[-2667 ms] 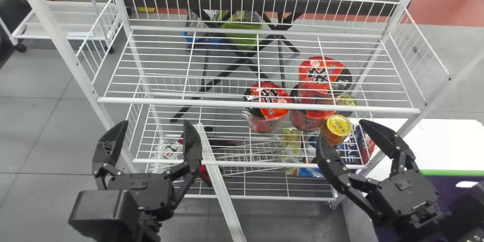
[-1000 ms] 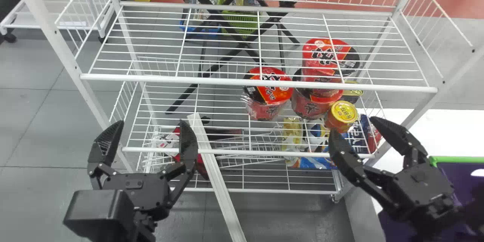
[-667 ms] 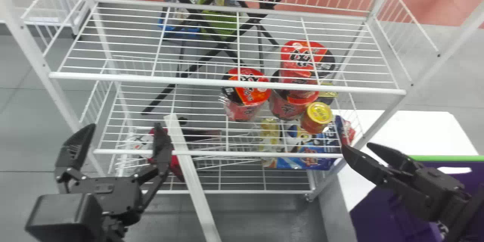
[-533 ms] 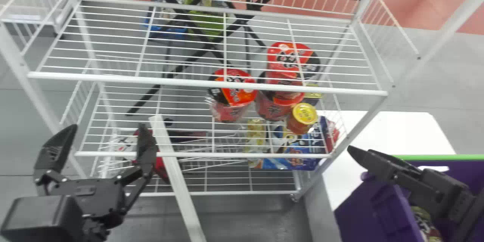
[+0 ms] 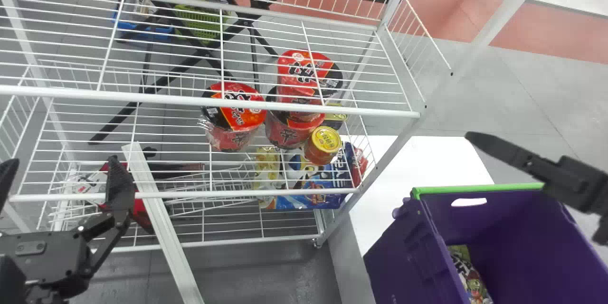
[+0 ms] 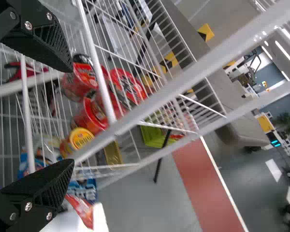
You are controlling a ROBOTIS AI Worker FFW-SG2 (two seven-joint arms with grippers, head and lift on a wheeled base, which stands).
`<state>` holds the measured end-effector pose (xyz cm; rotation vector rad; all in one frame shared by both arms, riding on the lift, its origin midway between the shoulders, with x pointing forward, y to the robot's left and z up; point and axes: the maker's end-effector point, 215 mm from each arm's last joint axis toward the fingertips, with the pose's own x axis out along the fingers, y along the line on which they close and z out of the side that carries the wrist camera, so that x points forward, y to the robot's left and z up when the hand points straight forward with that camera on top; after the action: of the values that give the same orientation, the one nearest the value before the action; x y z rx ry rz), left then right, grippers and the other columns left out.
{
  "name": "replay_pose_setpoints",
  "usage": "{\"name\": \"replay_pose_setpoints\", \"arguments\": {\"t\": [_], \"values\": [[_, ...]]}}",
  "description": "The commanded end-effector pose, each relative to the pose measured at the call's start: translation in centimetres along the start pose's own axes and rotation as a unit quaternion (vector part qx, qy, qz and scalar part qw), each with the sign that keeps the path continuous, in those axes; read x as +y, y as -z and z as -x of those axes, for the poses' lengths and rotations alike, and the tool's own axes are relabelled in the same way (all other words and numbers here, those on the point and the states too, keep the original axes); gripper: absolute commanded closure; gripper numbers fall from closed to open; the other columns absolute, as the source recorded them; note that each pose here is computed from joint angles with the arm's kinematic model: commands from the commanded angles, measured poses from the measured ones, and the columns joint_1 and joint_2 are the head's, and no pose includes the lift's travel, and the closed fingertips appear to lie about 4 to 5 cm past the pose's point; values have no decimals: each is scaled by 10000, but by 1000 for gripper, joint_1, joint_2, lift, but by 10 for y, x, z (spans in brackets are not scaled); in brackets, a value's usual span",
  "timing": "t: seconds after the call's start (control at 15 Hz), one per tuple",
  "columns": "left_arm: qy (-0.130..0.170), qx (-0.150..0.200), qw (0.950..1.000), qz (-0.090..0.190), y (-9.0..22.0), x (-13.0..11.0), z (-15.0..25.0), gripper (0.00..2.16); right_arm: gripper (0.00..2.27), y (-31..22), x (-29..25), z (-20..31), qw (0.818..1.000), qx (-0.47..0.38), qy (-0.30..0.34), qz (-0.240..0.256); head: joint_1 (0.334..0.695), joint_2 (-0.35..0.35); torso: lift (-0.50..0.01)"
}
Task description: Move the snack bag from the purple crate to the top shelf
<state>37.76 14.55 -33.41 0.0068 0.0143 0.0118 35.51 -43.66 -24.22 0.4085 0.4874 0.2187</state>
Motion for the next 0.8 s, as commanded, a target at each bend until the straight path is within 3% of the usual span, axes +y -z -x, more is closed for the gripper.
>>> {"name": "replay_pose_setpoints", "arguments": {"t": [0.0, 0.2, 0.33, 0.4, 0.53, 0.73], "values": [[-6, 24, 10000, -24, 3, 1, 0, 33, 134, -31, -26, 18, 9990, 72, 325, 305, 695, -350, -458], [-16, 29, 10000, -27, 4, 2, 0, 33, 130, -70, -58, 45, 9930, 252, 840, 796, 695, -350, -458], [15, 48, 10000, -44, 7, -2, -1, 33, 130, -76, -72, 52, 9903, 692, 812, 894, 695, -350, -458], [20, 74, 10000, -54, 11, -3, -2, 33, 130, -73, -79, 52, 9887, 901, 828, 866, 695, -350, -458], [29, 99, 9999, -73, 15, -5, -1, 33, 83, -51, -133, 54, 9733, 1408, 1660, 724, 695, -350, -458], [23, 111, 9999, -98, 15, -4, -1, 33, -2, -11, -192, 63, 9487, 2118, 2328, 315, 695, -350, -458]]}}
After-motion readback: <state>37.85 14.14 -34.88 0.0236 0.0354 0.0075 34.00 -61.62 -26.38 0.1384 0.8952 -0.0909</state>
